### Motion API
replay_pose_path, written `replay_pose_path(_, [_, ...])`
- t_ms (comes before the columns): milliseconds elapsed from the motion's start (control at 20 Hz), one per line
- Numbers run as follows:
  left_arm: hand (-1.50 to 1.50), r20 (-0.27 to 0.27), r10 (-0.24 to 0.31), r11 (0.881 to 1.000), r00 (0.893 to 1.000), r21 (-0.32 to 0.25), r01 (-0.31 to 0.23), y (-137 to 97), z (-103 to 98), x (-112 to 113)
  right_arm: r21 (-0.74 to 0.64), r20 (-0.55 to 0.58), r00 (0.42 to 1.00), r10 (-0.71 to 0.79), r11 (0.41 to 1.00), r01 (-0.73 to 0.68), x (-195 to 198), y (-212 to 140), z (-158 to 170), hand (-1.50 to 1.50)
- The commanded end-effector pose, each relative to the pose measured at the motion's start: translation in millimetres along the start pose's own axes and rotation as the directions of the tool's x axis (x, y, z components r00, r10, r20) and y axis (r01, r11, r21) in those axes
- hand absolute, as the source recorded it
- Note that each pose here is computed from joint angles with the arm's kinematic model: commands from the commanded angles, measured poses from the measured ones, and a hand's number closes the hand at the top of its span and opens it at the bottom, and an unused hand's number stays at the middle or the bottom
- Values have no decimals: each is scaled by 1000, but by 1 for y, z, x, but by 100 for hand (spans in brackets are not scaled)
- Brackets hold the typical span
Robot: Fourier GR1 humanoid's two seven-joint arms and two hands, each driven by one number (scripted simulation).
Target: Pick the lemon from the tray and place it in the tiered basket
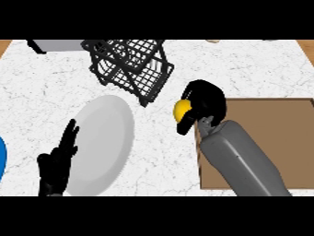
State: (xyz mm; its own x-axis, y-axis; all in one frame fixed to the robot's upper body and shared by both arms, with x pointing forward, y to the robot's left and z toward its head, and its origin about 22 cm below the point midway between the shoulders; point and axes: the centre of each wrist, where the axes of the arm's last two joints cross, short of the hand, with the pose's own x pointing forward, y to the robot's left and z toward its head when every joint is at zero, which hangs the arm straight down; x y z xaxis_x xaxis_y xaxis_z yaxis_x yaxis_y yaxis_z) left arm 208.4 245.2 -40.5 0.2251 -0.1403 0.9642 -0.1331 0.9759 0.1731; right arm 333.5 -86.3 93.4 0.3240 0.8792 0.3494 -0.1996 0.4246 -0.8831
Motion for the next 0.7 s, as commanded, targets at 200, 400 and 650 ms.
replay_pose_path(200, [0,-67,-33,999,997,16,34,9,11,-17,-305,137,931,-338,880,364,54,-67,97,150])
replay_pose_path(400, [0,-70,-20,999,997,45,23,8,13,-22,-445,216,946,-243,837,317,59,-92,147,150])
replay_pose_path(650, [0,-52,-25,1000,998,6,25,2,-1,-16,-515,199,964,-176,818,256,79,-118,168,150])
